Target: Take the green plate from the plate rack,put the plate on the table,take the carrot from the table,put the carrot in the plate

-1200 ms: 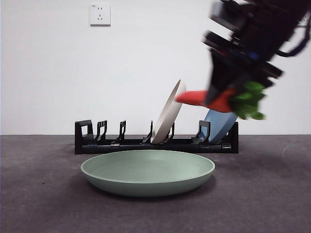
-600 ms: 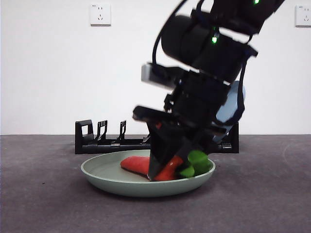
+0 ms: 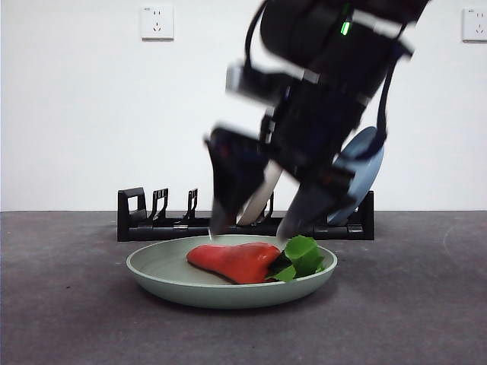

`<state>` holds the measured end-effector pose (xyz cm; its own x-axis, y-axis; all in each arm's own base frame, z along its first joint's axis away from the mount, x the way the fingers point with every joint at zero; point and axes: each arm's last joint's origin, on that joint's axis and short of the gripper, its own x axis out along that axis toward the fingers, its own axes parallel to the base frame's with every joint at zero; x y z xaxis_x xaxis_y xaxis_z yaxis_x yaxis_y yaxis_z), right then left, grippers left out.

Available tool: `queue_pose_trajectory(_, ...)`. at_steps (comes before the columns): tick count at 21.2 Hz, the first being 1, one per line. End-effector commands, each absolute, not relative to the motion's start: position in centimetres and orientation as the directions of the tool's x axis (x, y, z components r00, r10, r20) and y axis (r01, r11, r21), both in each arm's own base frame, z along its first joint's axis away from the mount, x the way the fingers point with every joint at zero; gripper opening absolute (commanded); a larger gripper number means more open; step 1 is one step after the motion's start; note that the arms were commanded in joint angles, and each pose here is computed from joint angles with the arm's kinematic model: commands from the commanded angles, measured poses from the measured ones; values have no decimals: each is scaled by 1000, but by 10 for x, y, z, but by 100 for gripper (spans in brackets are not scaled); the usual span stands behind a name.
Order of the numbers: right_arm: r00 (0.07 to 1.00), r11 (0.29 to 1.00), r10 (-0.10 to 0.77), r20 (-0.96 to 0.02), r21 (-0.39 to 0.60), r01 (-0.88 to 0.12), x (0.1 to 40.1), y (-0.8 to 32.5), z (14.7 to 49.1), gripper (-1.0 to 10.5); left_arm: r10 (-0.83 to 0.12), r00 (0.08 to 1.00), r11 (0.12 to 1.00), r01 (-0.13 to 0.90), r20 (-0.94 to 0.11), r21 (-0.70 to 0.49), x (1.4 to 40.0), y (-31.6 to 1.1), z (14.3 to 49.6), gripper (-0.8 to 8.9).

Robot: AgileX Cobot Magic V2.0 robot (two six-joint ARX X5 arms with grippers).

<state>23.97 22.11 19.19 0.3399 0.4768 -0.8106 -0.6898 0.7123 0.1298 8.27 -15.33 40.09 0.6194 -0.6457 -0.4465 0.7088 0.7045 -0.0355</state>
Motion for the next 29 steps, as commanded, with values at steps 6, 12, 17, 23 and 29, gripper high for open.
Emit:
queue_pose_trajectory(6, 316, 717, 470, -824, 148, -681, 177, 166, 272, 626, -609, 601, 705, 709, -517, -5, 80, -150, 393, 315)
queue_pose_trajectory(12, 239, 689, 518, -821, 236, -685, 130, 127, 303, 626, -581, 560, 689, 724, -590, 9, 78, -146, 386, 314)
queue_pose_trajectory(17, 257, 689, 550, -794, 258, -678, 105, 105, 317, 585, -585, 495, 654, 757, -642, -12, 75, -144, 382, 308)
queue_pose_trajectory(23, 291, 687, 580, -761, 265, -676, 88, 89, 326, 175, -561, 480, 652, 758, -675, -3, 73, -141, 379, -24)
queue_pose_trajectory(29, 306, 683, 592, -746, 262, -682, 83, 84, 329, -8, -573, 442, 630, 776, -690, -26, 72, -141, 377, -8)
